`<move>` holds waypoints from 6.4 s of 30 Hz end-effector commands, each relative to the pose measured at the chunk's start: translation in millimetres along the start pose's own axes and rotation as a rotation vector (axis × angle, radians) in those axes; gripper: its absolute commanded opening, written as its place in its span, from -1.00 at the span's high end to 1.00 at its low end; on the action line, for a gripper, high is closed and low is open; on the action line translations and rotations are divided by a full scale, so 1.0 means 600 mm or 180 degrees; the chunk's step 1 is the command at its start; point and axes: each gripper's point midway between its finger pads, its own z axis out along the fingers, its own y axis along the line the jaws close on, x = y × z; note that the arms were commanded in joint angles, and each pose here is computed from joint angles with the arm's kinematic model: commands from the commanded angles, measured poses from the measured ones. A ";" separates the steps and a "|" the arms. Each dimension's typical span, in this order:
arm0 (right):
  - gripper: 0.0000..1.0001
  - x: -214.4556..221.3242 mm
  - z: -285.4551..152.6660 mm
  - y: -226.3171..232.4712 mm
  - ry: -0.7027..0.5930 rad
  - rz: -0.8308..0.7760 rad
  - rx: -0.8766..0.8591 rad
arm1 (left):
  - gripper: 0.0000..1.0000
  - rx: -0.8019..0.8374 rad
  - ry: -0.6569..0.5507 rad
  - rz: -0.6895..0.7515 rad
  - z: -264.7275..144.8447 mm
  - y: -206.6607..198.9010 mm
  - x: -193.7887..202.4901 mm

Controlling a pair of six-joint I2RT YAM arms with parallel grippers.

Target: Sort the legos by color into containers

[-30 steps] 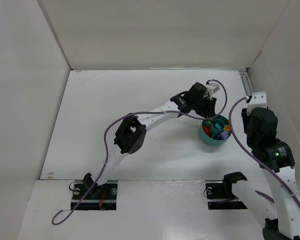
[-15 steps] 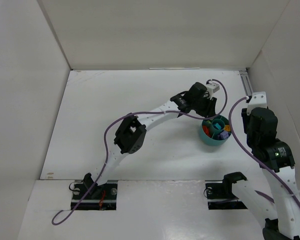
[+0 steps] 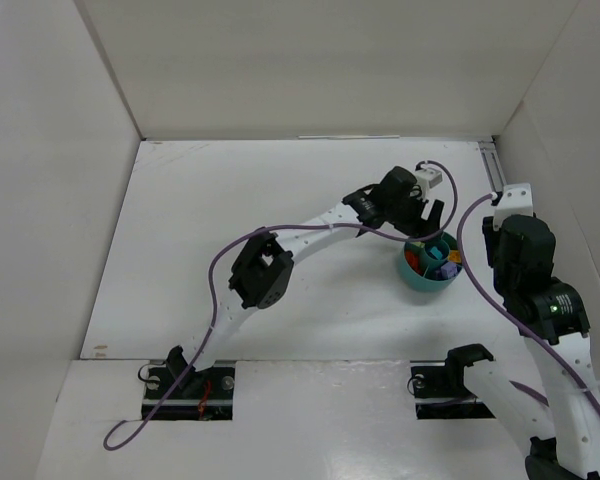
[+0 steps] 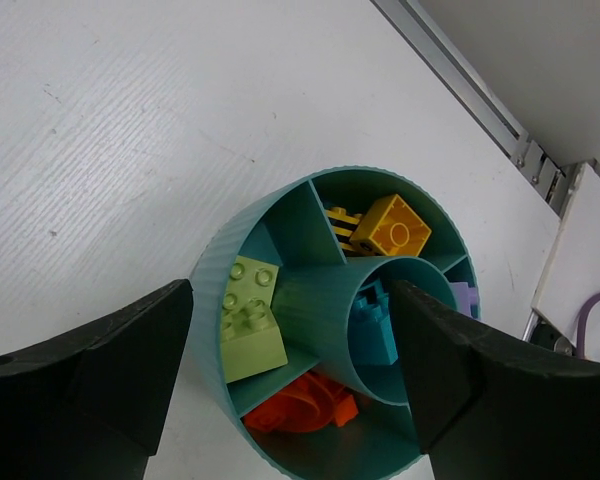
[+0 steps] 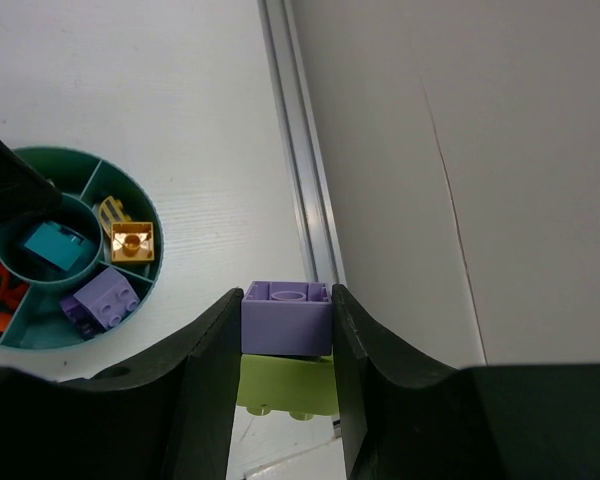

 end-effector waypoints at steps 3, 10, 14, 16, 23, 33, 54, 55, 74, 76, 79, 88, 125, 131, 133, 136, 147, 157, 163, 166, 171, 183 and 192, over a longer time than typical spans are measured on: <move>0.41 -0.028 -0.004 -0.006 -0.0191 0.0034 -0.0019 | -0.65 0.0101 -0.0536 0.0255 -0.075 -0.067 -0.117; 0.41 -0.082 -0.016 0.029 -0.0763 -0.0234 -0.0531 | -0.73 0.0096 -0.0845 0.0325 -0.160 -0.073 -0.191; 0.38 -0.138 -0.047 0.096 -0.1509 -0.0561 -0.1286 | -0.73 0.0348 -0.0847 0.0265 -0.216 -0.078 -0.191; 0.38 -0.161 -0.082 0.152 -0.1935 -0.0755 -0.1920 | -0.73 0.0499 -0.0972 0.0315 -0.260 -0.102 -0.202; 0.44 -0.207 -0.164 0.240 -0.2922 -0.1108 -0.3047 | -0.76 0.0694 -0.1030 0.0391 -0.357 -0.117 -0.145; 0.42 -0.189 -0.222 0.302 -0.3615 -0.1470 -0.3953 | -0.81 0.0926 -0.1168 0.0368 -0.451 -0.140 -0.091; 0.44 -0.214 -0.203 0.338 -0.3501 -0.1518 -0.3800 | -0.89 0.1121 -0.1104 0.0312 -0.444 -0.177 -0.075; 0.44 -0.221 -0.203 0.340 -0.3524 -0.1483 -0.3785 | -0.89 0.1083 -0.1125 0.0302 -0.443 -0.173 -0.077; 0.44 -0.255 -0.166 0.308 -0.3287 -0.1207 -0.3122 | 0.63 0.1050 -0.1071 0.0355 -0.446 -0.184 -0.072; 0.41 -0.258 -0.165 0.306 -0.3286 -0.1173 -0.3095 | 0.71 0.1111 -0.1040 0.0406 -0.447 -0.189 -0.068; 0.30 -0.260 -0.165 0.310 -0.3289 -0.1153 -0.3132 | 0.86 0.1200 -0.0992 0.0429 -0.449 -0.196 -0.062; -0.10 -0.248 -0.163 0.328 -0.3191 -0.1198 -0.3327 | 1.00 0.1188 -0.1026 0.0370 -0.463 -0.176 -0.077; -0.99 0.001 -0.002 0.048 0.0217 0.0223 -0.0260 | 1.00 0.0008 -0.0852 0.0036 -0.336 -0.003 -0.091; -0.99 0.005 -0.032 -0.014 0.0028 0.0651 0.0190 | 1.00 0.0145 -0.0840 0.0187 -0.256 -0.080 -0.070; -0.99 0.015 -0.048 -0.032 -0.0088 0.0823 0.0292 | 1.00 0.0176 -0.0841 0.0111 -0.223 -0.108 -0.052; -0.99 0.022 -0.069 -0.055 -0.0236 0.1048 0.0422 | 1.00 0.0029 -0.1039 0.0078 -0.188 -0.132 -0.048; -0.99 0.026 -0.089 -0.084 -0.0358 0.1114 0.0590 | 1.00 -0.0162 -0.1458 -0.0360 -0.075 -0.147 -0.057; -0.99 0.027 -0.090 -0.086 -0.0348 0.1016 0.0595 | 1.00 -0.0783 -0.1622 -0.0402 -0.042 -0.126 -0.025; -0.99 0.023 -0.084 -0.084 -0.0350 0.0964 0.0599 | 1.00 -0.0808 -0.1863 -0.0363 -0.082 -0.154 -0.043; -0.99 0.018 -0.077 -0.074 -0.0353 0.0928 0.0537 | 1.00 -0.0789 -0.1892 -0.0370 -0.093 -0.156 -0.046; -0.99 0.017 -0.070 -0.068 -0.0327 0.0841 0.0509 | 1.00 -0.0716 -0.2001 -0.0396 -0.125 -0.164 -0.056; -0.99 0.013 -0.066 -0.061 -0.0360 0.0830 0.0450 | 1.00 -0.0742 -0.1941 -0.0370 -0.117 -0.170 -0.023; -0.99 0.017 -0.063 -0.059 -0.0336 0.0782 0.0449 | 1.00 -0.0872 -0.1951 -0.0365 -0.113 -0.167 -0.007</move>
